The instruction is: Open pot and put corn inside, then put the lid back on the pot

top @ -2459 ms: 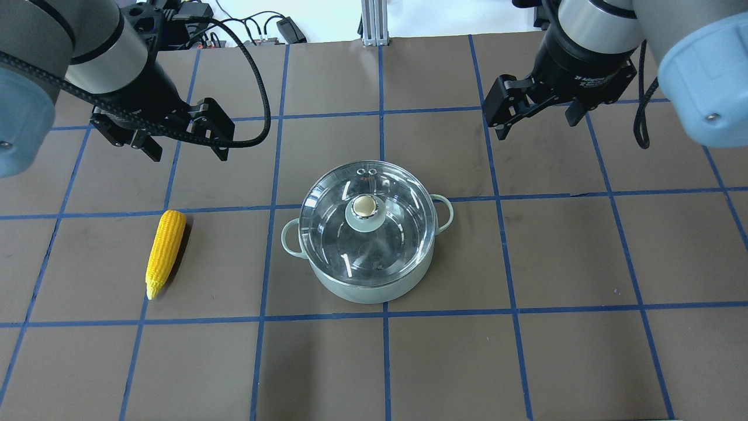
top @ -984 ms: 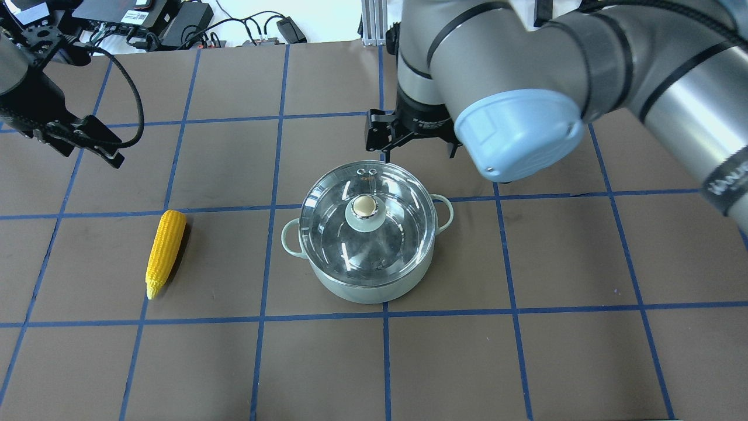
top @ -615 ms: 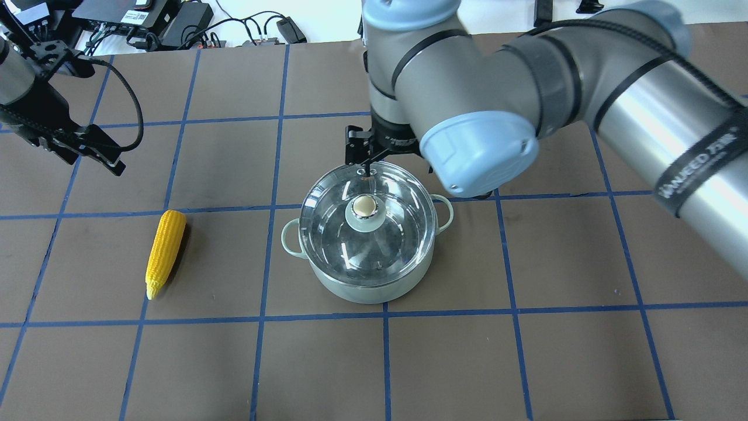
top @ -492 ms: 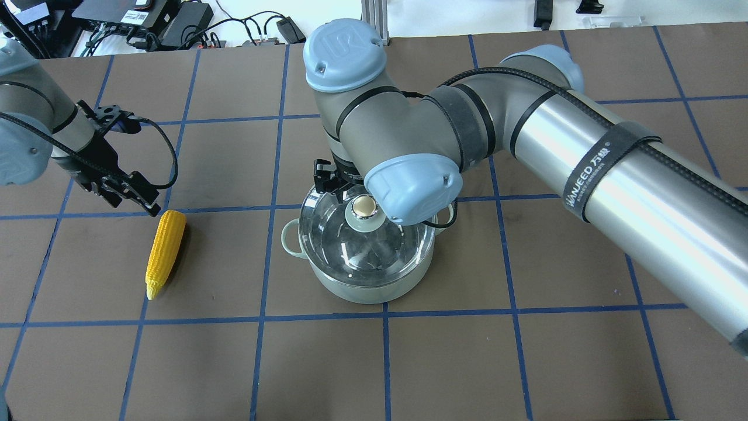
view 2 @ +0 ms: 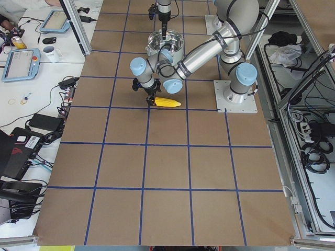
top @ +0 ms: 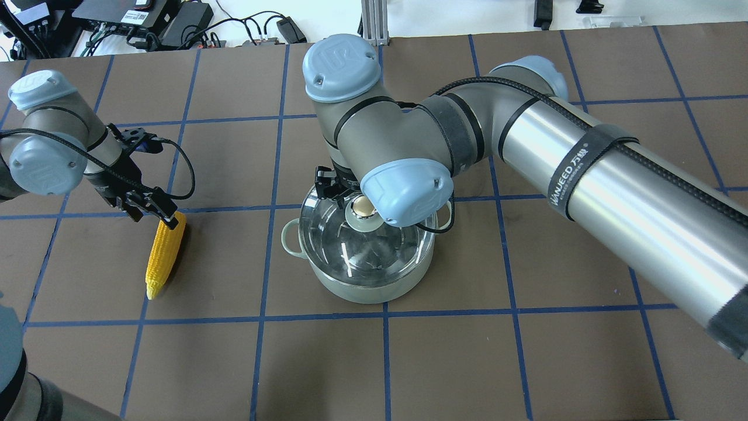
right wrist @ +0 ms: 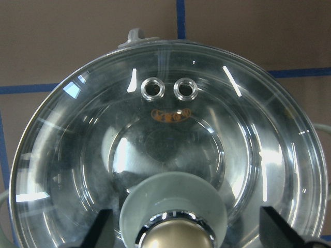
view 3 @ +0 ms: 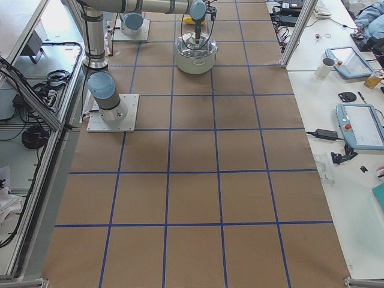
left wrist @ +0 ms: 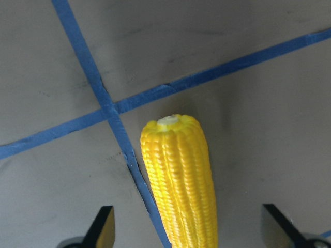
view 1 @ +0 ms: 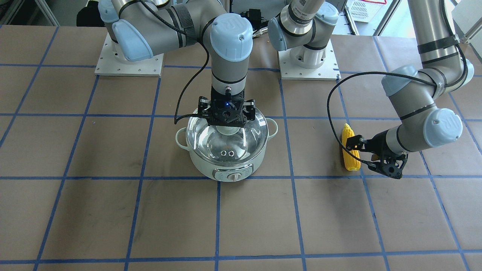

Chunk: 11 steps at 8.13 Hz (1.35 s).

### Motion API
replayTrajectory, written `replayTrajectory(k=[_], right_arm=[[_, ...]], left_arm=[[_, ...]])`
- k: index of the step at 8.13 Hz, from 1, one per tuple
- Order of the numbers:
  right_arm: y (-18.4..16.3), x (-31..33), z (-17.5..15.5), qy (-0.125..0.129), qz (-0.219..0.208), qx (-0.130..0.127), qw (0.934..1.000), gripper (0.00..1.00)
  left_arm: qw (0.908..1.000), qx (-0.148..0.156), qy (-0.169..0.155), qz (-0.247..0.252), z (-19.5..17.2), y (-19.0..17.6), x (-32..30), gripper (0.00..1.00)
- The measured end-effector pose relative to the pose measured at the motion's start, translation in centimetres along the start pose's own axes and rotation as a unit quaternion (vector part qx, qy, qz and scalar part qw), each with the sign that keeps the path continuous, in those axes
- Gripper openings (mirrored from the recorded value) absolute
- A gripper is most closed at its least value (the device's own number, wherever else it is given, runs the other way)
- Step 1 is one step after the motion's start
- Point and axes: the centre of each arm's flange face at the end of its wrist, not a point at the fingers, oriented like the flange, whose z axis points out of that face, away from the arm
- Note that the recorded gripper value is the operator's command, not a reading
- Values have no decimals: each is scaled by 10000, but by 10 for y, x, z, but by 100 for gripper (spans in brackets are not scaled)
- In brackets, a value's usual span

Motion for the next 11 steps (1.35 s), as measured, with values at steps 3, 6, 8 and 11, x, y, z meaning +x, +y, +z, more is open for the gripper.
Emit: replayTrajectory(k=[3, 6, 8, 11], right_arm=[[-1, -1, 2, -35, -17, -18, 10000, 29], [-1, -2, 0, -65, -54, 16, 10000, 0], [-3, -2, -7, -128, -45, 84, 9999, 0], [-13, 18, -50, -350, -102, 288, 9989, 0]], left_arm=[[9999, -82, 120, -10, 20, -8, -5, 77], [9998, -138, 171, -26, 28, -10, -7, 0], [9997, -160, 172, -28, 30, -11, -7, 0], [9985, -365, 291, -293, 23, -3, -1, 0]])
